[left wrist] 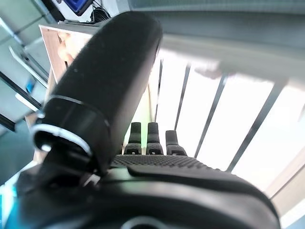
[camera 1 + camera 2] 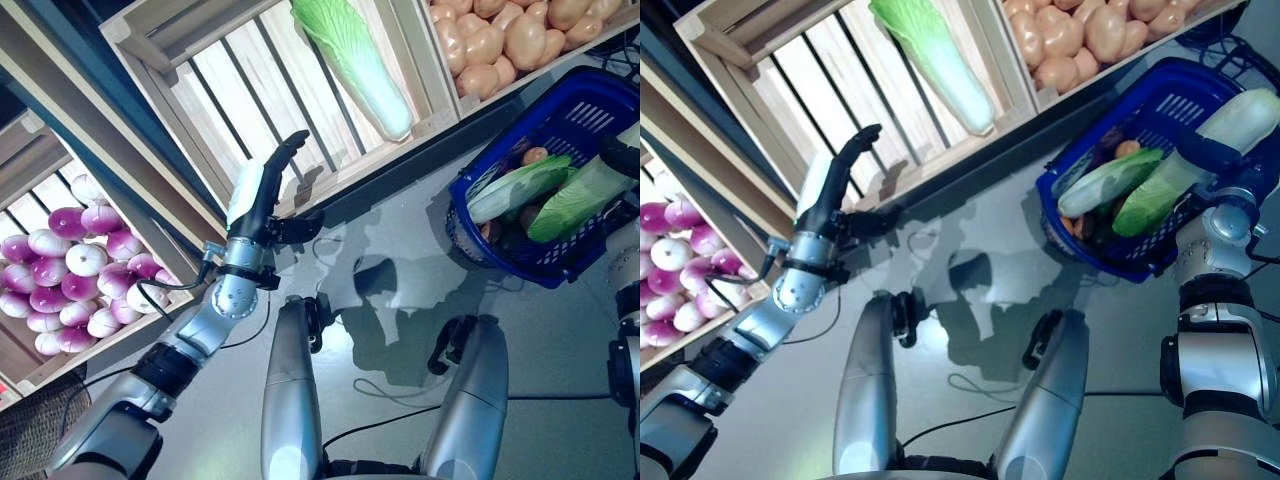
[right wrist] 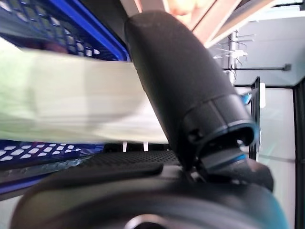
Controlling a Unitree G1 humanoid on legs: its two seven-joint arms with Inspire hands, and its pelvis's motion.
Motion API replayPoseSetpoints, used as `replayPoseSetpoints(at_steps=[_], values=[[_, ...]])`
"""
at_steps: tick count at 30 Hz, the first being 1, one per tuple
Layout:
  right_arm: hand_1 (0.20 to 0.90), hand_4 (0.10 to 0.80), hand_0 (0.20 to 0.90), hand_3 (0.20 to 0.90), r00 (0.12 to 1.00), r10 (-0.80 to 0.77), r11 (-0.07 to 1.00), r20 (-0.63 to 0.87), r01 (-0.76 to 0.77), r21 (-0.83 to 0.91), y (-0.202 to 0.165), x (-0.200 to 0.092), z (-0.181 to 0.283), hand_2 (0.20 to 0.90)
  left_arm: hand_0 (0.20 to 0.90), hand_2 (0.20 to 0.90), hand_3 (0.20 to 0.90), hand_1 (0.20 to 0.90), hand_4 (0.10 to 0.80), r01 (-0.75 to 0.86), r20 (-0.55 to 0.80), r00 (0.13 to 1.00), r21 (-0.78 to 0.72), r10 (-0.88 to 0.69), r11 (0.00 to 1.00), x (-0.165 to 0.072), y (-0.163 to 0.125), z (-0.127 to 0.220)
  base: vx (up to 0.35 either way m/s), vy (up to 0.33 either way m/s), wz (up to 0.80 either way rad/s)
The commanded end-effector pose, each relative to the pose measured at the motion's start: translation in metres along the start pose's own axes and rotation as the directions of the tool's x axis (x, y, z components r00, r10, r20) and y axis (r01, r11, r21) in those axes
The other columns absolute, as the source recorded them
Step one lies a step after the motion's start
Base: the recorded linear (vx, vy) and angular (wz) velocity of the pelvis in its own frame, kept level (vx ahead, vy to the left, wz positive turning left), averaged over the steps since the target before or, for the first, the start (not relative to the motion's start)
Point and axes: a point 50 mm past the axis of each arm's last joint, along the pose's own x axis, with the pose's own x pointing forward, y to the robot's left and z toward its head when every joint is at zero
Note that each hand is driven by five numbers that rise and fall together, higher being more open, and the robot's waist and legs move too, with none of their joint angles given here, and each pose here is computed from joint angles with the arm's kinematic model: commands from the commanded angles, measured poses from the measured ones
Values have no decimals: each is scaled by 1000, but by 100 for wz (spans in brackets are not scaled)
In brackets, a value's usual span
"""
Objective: Put vegetables into the basket
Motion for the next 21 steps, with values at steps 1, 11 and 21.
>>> replayPoseSetpoints(at_steps=[1,11,21], values=[[900,800,900,900,992,24,999,122,-28,31,-7,7,32,900,900,900,900,900,800,-242,250,946,121,207,963,34,54,31,59,3,-5],[900,800,900,900,996,60,972,63,-43,-233,0,9,28,900,900,900,900,900,800,-393,301,919,641,255,659,79,130,23,42,28,-9],[900,800,900,900,948,300,932,105,-268,-245,52,0,41,900,900,900,900,900,800,-261,253,965,903,69,342,110,141,22,-14,52,-15]])
